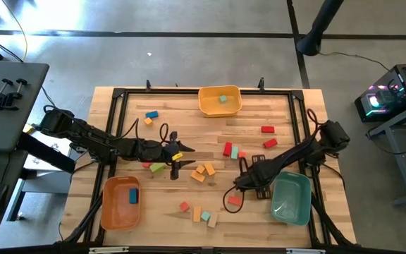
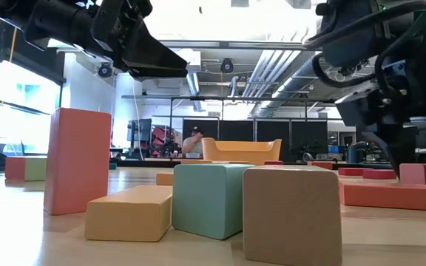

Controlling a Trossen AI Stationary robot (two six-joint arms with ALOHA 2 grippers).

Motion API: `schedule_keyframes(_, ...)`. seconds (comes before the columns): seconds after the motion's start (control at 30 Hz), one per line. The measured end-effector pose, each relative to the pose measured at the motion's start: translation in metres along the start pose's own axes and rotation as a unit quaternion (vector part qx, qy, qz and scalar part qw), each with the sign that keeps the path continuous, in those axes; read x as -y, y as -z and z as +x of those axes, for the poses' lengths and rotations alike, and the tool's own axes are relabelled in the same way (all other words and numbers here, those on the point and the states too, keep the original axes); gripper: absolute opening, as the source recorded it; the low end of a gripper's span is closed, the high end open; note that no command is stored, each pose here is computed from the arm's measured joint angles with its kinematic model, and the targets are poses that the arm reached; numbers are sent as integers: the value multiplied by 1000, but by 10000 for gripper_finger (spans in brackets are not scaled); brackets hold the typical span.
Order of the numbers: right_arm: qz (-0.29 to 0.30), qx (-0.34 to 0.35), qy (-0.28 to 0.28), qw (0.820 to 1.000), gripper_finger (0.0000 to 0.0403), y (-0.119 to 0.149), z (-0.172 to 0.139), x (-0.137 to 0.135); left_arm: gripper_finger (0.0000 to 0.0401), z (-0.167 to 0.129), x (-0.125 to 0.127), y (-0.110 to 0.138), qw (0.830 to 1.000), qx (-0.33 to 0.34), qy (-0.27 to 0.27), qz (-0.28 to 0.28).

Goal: Sort blocks by size
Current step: Put the thick orange block into the orange bin

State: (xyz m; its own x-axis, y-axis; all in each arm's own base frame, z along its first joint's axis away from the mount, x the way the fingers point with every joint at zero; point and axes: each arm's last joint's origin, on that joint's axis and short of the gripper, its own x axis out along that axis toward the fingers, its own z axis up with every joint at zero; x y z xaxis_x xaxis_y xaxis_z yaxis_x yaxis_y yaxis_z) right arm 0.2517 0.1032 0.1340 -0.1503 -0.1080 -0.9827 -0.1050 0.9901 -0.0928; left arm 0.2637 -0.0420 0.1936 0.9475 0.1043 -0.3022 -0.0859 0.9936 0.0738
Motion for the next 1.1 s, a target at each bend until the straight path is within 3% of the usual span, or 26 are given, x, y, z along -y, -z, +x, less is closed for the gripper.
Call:
schedule_keyframes(0.2,-24,-3,-2,1000,223,-2,3,-1,184,0,0,0,1000,0,0,0)
schedule_keyframes(0.43,-30,34,12,999,129,-2,-4,1,184,0,0,0,1000,-1,0,0)
schedule_keyframes(0.6,-4,120,42,992,128,-10,-13,3,184,0,1,0,1000,-1,1,1)
schedule_keyframes(0.67,11,199,36,979,128,-12,-14,3,184,0,1,1,1000,-3,1,3)
schedule_keyframes(0.73,42,345,3,938,128,-17,-18,2,184,0,1,1,1000,-4,1,10)
schedule_keyframes(0.8,80,479,-20,874,128,-14,-19,5,184,0,1,1,1000,-4,1,10)
schedule_keyframes(0.9,128,638,-28,759,131,-3,-25,12,184,0,1,1,1000,-4,1,13)
schedule_keyframes(1.0,144,744,-13,652,131,8,-42,17,184,-1,2,0,999,2,3,45)
schedule_keyframes(1.07,133,779,21,613,131,10,-53,19,184,-2,6,-5,997,27,9,73)
schedule_keyframes(1.1,118,788,44,603,131,8,-60,20,184,-2,7,-8,995,46,10,83)
